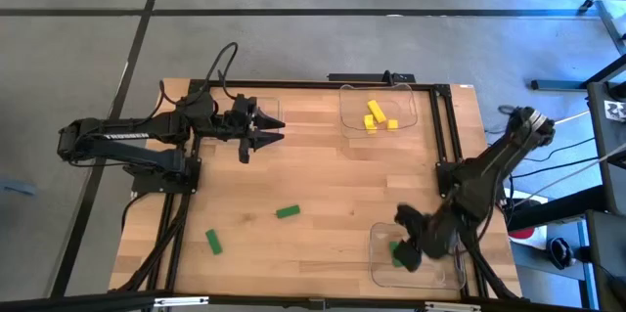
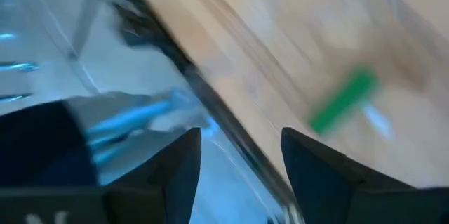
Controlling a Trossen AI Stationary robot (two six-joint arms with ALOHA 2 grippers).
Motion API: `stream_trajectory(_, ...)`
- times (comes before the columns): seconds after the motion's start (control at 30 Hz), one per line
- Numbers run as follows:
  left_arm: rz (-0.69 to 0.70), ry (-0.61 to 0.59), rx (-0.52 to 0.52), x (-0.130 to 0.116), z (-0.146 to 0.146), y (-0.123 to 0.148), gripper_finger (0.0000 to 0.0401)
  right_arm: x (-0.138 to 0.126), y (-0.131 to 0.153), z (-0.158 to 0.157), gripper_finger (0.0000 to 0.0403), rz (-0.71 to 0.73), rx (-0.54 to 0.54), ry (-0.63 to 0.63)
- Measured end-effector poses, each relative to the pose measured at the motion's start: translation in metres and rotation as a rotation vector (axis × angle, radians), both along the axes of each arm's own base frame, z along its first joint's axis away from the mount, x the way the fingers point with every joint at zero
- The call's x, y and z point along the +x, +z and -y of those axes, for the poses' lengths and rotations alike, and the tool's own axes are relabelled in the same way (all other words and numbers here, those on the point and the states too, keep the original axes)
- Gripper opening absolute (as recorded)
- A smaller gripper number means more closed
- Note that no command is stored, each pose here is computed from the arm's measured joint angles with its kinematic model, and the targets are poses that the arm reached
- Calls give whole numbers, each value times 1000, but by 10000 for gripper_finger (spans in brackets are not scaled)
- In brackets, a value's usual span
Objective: Sort & place blocks by color
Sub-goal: Put the top green block into the bottom transparent bin
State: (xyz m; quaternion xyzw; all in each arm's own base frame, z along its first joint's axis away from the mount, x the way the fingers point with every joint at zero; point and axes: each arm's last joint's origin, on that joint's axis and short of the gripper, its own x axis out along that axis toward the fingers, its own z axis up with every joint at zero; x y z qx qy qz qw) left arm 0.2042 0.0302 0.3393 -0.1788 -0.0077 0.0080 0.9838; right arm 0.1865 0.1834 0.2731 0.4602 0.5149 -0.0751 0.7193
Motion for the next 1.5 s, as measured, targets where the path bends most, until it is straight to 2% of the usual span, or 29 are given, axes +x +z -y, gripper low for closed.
stream_trajectory(0.1,0,1,-2,0,0,0,174,14,15,28,199,160,-84,59)
stream_trajectory(0.23,0,0,-3,0,0,0,174,42,21,71,199,308,-275,123)
stream_trajectory(0.4,1,5,-2,0,0,0,174,77,33,126,199,539,-549,121)
stream_trajectory(0.57,1,16,3,0,0,0,174,95,59,168,199,804,-796,87)
stream_trajectory(0.7,1,18,11,0,-1,0,174,100,71,184,200,1004,-812,69)
stream_trajectory(0.9,0,18,35,0,0,0,174,97,35,190,200,1084,-715,11)
stream_trajectory(1.03,-3,24,113,0,0,0,174,92,25,190,200,1194,-695,-47)
stream_trajectory(1.27,-13,72,231,0,2,0,174,91,23,190,200,1206,-740,-22)
stream_trajectory(1.5,-12,65,238,1,6,0,174,91,23,190,200,1205,-743,-21)
